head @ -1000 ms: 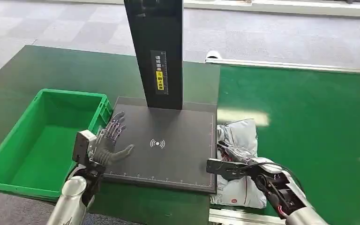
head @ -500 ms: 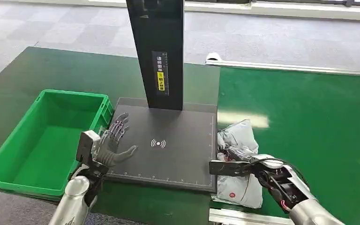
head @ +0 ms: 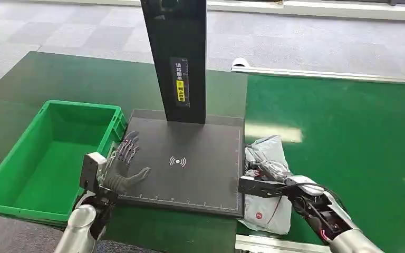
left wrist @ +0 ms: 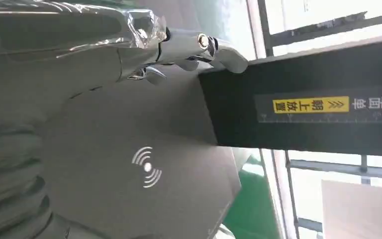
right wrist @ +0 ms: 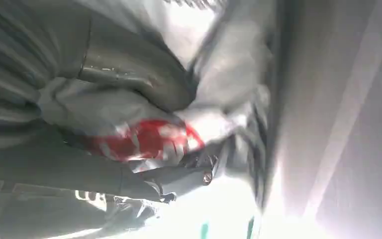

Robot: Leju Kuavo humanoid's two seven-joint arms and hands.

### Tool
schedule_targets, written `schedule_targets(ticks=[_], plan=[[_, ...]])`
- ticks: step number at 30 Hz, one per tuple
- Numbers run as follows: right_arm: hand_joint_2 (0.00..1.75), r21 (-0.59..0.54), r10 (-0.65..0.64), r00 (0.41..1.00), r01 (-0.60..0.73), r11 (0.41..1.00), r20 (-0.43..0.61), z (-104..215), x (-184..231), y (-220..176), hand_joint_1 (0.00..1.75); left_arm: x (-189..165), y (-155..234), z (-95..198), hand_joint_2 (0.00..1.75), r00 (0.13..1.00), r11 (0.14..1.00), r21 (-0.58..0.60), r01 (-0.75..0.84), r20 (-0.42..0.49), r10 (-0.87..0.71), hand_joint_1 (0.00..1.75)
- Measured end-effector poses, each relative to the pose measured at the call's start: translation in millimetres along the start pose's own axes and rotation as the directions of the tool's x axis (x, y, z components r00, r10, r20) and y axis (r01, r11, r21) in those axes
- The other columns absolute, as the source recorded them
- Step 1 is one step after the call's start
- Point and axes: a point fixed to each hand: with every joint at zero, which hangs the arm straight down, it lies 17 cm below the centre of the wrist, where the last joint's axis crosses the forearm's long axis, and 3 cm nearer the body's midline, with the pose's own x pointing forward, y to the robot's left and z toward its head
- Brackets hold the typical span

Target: Moved the parcel from conveyor to table for the left to box.

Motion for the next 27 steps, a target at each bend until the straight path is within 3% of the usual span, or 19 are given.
schedule_targets(ticks=[4,10,14,27], plan=[[1.75,-0.194,-0.069,0.995,0.083,0.978,0.078,4.1,28.2,-53.3,1.75,3.7,4.1,13.6,1.75,1.0,1.0,0.019,-0.003,0.008,0.003,0.0],[1.75,-0.456,-0.067,0.98,0.146,0.878,0.186,32.9,57.0,-139.0,1.75,12.7,9.3,17.5,1.75,0.999,0.999,0.033,-0.005,0.032,0.004,0.0],[1.75,-0.504,-0.068,0.975,0.168,0.847,0.211,44.3,63.5,-158.8,1.75,15.1,9.9,17.5,1.75,0.999,0.999,0.035,-0.005,0.038,0.004,0.0],[1.75,-0.554,-0.056,0.967,0.19,0.811,0.249,57.9,72.2,-172.1,1.75,18.4,11.0,18.1,1.75,0.999,0.999,0.041,-0.009,0.052,0.006,0.0]])
